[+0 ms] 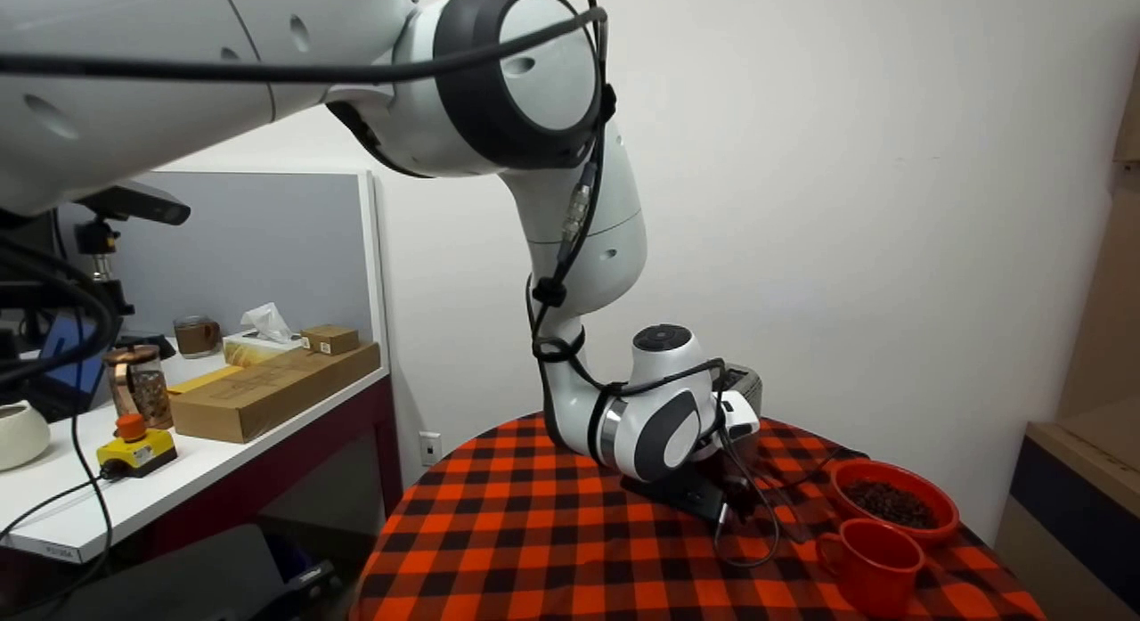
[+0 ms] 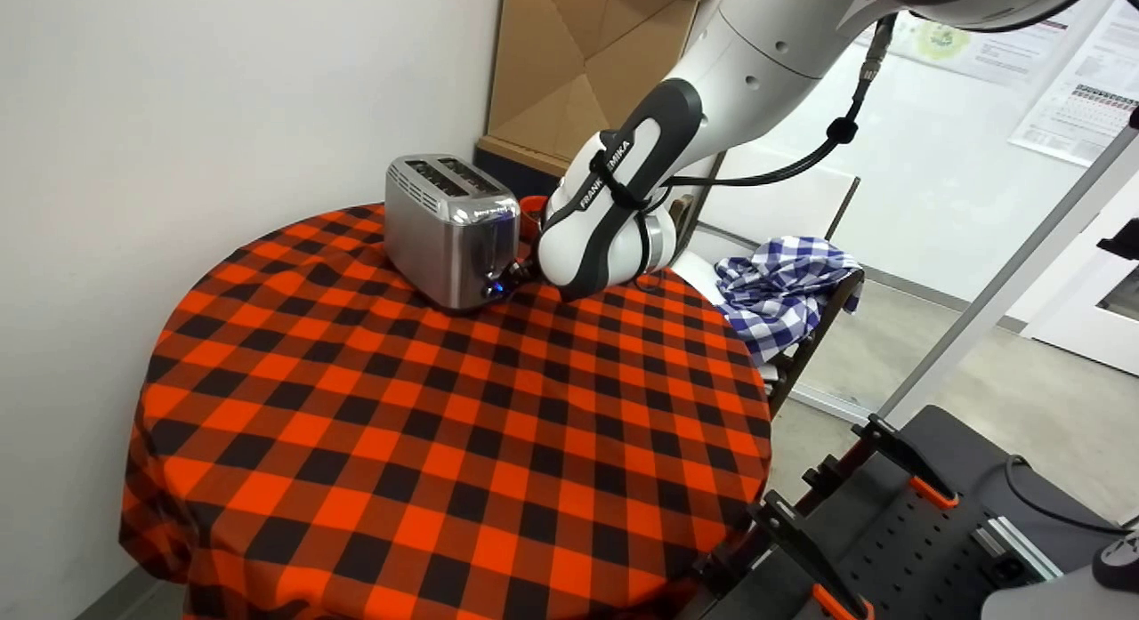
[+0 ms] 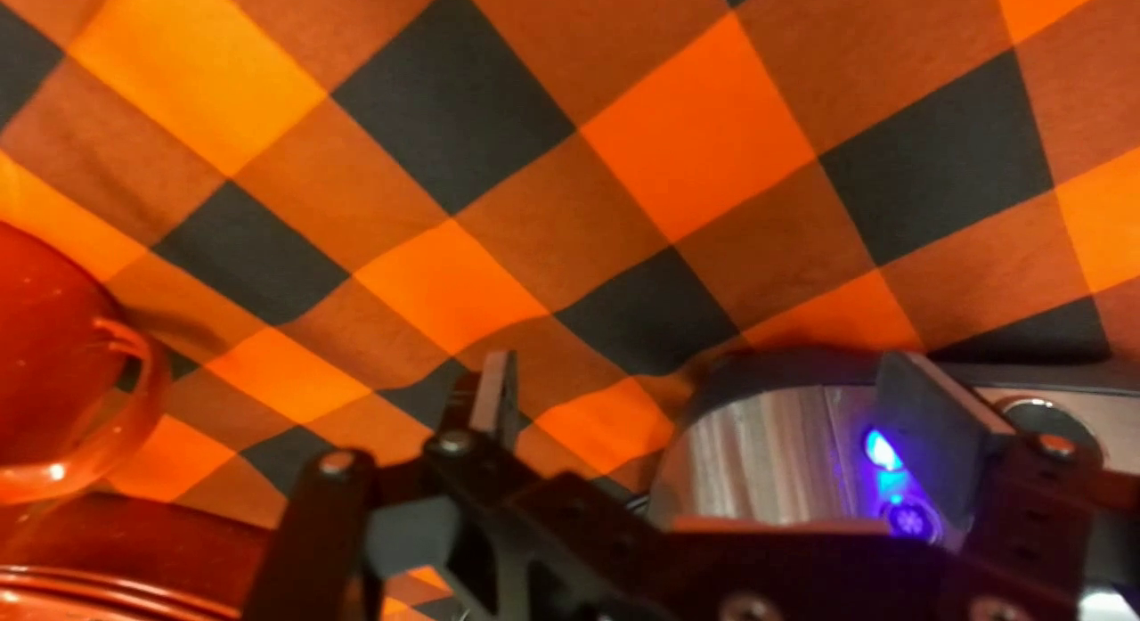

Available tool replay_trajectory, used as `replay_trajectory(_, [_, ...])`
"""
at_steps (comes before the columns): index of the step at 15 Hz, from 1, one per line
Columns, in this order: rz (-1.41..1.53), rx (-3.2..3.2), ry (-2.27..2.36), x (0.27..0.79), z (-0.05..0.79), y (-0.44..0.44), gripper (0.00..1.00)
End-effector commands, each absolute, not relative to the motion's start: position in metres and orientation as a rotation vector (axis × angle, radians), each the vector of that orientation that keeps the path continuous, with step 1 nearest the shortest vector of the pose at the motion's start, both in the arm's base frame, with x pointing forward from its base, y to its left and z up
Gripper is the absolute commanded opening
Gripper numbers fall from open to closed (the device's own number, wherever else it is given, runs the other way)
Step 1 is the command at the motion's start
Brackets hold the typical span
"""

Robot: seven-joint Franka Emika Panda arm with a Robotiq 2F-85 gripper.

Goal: Switch off the toaster

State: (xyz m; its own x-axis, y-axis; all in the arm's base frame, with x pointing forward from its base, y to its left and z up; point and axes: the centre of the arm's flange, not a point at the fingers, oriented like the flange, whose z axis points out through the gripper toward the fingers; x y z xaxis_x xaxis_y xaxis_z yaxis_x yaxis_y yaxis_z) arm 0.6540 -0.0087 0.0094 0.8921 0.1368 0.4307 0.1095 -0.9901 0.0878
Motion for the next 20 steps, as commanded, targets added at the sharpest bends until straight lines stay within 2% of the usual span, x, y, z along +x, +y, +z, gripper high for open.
replay_trajectory(1, [0.792, 2.987, 0.128, 0.667, 0.007, -0.003, 1.0])
replay_trajectory(12, [0.896, 2.988, 0.123, 0.659, 0.031, -0.012, 1.0])
replay_trajectory(20, [0.22, 3.228, 0.154, 0.641, 0.06, -0.021, 1.0])
